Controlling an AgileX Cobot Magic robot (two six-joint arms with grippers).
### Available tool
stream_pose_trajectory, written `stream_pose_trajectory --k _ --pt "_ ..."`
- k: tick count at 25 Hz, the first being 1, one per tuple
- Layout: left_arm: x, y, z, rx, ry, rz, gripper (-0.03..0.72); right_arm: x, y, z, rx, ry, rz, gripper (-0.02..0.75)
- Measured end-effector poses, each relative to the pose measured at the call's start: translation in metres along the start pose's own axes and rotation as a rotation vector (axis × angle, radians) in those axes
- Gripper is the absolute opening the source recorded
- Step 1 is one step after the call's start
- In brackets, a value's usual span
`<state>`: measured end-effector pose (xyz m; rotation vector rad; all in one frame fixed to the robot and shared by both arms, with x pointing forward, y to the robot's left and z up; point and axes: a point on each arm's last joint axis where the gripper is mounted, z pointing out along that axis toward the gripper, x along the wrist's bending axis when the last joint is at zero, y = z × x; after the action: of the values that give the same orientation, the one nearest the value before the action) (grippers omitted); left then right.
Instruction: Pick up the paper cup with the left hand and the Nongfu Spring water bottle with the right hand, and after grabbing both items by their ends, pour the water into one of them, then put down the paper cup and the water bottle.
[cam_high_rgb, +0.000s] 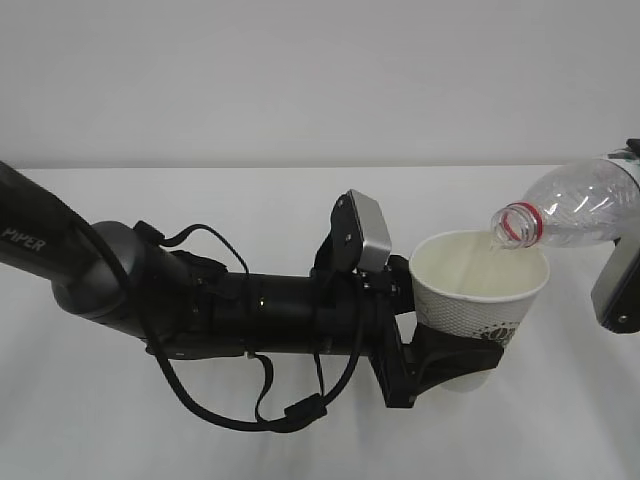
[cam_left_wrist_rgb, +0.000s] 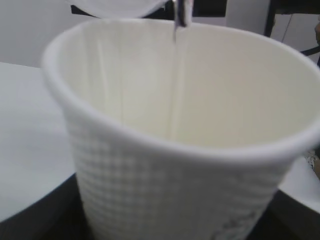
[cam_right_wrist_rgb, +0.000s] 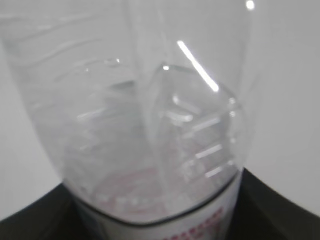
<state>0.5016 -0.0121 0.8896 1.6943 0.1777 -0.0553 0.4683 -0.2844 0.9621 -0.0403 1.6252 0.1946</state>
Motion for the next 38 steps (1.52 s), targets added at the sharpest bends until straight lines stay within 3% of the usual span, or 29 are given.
stream_pose_trajectory --k 38 --pt "0.0 -0.0002 0.0 0.0 0.0 0.0 0.538 -0.0004 0.0001 0.0 -0.001 -0.004 -0.006 0.496"
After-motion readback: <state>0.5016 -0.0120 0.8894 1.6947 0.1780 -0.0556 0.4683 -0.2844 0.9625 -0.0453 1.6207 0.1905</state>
